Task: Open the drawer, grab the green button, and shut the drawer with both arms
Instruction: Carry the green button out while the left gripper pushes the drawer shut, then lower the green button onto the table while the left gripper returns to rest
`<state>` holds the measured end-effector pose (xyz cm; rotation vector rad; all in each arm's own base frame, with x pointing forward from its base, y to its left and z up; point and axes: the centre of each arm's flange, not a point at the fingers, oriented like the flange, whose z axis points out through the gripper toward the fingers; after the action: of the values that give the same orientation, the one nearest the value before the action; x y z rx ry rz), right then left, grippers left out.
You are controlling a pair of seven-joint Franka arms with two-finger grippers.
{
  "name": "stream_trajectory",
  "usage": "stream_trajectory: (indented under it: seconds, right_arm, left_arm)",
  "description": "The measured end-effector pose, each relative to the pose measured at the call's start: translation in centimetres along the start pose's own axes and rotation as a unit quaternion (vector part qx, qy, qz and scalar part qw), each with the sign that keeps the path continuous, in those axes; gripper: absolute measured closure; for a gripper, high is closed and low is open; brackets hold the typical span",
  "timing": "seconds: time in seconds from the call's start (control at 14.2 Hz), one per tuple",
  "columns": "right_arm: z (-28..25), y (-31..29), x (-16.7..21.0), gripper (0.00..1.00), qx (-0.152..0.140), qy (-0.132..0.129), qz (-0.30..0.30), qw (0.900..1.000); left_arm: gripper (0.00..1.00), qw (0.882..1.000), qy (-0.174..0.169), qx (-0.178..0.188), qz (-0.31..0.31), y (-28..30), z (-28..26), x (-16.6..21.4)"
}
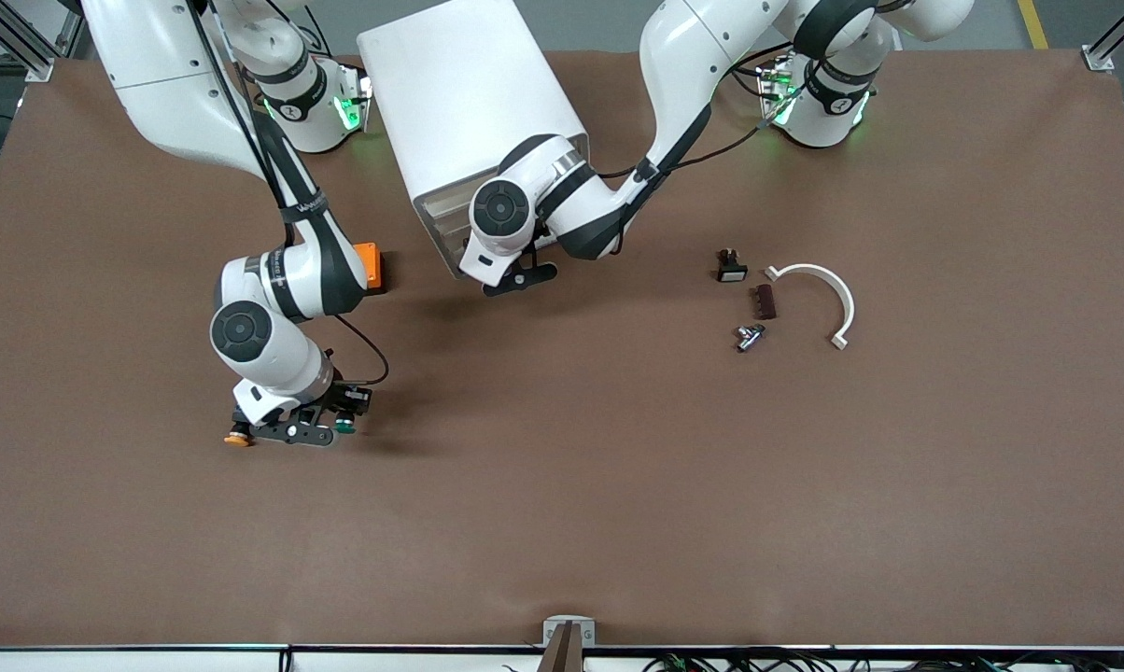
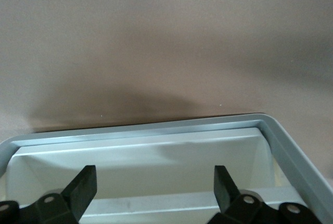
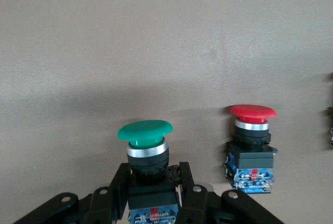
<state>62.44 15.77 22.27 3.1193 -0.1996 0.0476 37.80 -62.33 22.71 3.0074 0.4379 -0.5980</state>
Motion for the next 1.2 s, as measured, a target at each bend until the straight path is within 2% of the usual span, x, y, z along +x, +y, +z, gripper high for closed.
stream_trajectory:
  seconds: [0.28,0.42,0.85,1.2]
  right_arm:
    - [0.8,-0.9,-0.6,0.57,-0.001,-0.005,-0.008,1.000]
    - [1.1,-1.3,-0.8,0.57,0.000,-0.005,-0.006,1.000]
    - [1.9,-3.3,-1.8,0.57,-0.001,-0.006,0.003,1.000]
    - [2.0,-3.3,-1.8,0.57,-0.001,-0.006,0.006,1.000]
  left_arm:
    - [0.00,1.000,-0.002,-0.004,-0.004,0.0,-0.3,0.3]
    - [0.00,1.000,0.004,-0.015,-0.016,-0.3,-1.6,2.1]
    - [0.00,0.991,0.025,-0.085,-0.096,-5.5,-12.4,12.9]
    - [0.00,0.982,0.033,-0.109,-0.151,-11.0,-17.8,19.4]
